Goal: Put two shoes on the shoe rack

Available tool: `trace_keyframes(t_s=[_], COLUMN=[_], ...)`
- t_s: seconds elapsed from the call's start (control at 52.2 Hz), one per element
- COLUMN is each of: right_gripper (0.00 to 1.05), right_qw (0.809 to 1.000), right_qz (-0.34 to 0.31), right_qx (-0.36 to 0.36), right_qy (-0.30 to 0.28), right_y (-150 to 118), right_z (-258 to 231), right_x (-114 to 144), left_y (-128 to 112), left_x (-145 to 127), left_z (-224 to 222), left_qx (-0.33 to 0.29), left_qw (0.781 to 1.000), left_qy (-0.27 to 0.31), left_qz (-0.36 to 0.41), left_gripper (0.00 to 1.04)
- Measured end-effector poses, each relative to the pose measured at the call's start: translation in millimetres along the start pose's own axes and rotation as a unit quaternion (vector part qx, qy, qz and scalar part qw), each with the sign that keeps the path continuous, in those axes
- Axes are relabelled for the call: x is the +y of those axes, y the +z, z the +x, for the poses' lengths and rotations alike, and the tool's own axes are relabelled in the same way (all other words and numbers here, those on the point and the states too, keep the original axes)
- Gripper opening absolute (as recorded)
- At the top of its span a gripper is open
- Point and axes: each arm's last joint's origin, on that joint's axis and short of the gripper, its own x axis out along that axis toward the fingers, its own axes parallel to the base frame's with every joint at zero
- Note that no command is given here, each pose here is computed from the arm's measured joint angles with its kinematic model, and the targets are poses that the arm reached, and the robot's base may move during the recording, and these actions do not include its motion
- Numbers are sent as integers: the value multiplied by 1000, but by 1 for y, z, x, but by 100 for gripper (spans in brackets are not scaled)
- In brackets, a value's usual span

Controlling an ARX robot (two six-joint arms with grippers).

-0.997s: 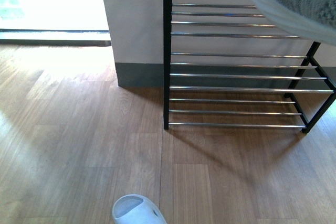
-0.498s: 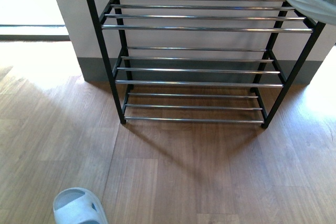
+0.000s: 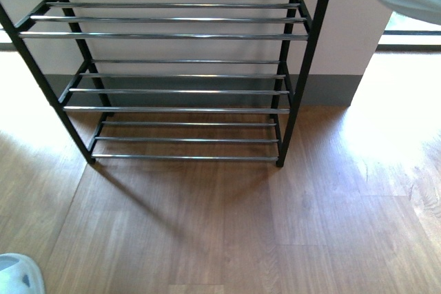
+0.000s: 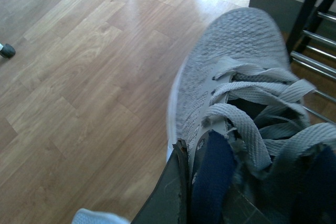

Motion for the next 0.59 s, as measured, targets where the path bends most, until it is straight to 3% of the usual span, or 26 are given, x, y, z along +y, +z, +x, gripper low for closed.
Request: trace_keyframes(t_s=[0.594], right_gripper=[1], right_qw=[1000], right_qz=[0], right_qx=[1], right_qy=[-1], right_y=[0], right_z=[0], right_x=[0], left_y=[0], left_x=[0], left_z=[0], left_qx=[-1], left_qw=[1000], left_qy=[2], left_qz=[0], left_gripper=[2])
